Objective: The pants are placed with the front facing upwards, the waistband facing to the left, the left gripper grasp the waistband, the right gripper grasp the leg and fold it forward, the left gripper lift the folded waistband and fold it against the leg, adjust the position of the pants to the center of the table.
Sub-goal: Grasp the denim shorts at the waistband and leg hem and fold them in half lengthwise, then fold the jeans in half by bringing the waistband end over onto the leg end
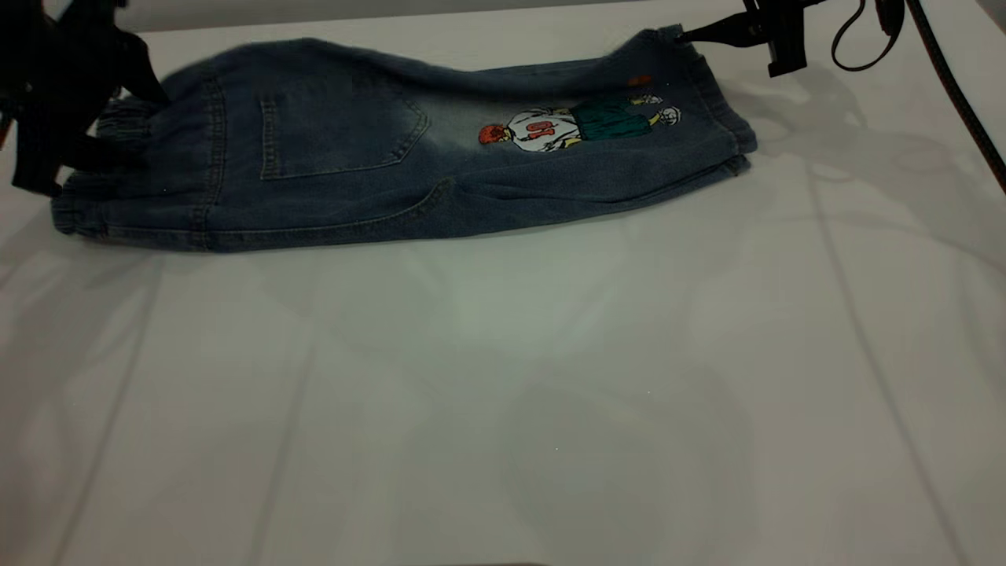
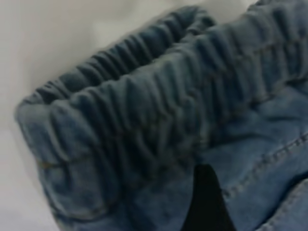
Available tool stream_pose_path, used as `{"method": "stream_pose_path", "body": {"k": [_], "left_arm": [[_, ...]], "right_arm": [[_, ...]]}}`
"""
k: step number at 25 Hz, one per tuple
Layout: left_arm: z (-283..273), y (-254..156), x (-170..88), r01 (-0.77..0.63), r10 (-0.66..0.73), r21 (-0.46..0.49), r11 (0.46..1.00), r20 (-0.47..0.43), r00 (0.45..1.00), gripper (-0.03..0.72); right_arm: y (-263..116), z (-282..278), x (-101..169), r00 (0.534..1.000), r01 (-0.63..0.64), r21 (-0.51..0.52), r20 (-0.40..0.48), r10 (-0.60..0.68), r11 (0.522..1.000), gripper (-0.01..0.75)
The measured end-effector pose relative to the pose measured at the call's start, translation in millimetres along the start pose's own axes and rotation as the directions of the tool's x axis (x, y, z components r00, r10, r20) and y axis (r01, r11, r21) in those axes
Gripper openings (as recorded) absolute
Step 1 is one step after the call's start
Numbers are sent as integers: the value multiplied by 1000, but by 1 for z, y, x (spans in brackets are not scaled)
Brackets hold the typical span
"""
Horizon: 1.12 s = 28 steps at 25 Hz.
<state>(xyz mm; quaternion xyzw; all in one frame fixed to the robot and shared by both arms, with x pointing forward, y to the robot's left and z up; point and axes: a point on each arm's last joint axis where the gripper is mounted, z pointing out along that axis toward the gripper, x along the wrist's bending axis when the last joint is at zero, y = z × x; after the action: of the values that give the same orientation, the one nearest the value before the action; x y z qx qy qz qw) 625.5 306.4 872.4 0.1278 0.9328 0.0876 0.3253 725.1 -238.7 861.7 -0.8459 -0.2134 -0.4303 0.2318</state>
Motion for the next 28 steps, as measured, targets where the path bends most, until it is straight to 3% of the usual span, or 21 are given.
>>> {"method": "stream_pose_path", "body": {"k": [4,8,11,15,19,24,28], "left_arm": [[-1,-4,-2,-200,199,46,979,10,980,444],[-13,-9,-8,-453,447,145,879,73,891,444],[-28,-8,-12,-556,537,220,802,142,831,444],[-48,9,-12,-599,569,274,752,190,800,444],[-68,39,-1,-627,608,312,713,171,776,444],[-77,76,27,-569,593,376,731,63,803,463],[-77,86,34,-553,582,372,746,41,812,519]], "right_arm": [[-5,0,-1,994,111,53,10,-111,992,377],[-13,-1,-1,966,259,138,-24,-258,956,378],[-18,-2,0,941,338,190,-66,-331,922,378],[-23,-3,-1,915,403,239,-90,-394,883,378],[-26,-4,-6,888,456,281,-73,-455,845,378],[-27,-4,-7,869,487,296,-76,-488,822,378],[-33,-1,-7,854,513,306,-85,-513,802,378]]}}
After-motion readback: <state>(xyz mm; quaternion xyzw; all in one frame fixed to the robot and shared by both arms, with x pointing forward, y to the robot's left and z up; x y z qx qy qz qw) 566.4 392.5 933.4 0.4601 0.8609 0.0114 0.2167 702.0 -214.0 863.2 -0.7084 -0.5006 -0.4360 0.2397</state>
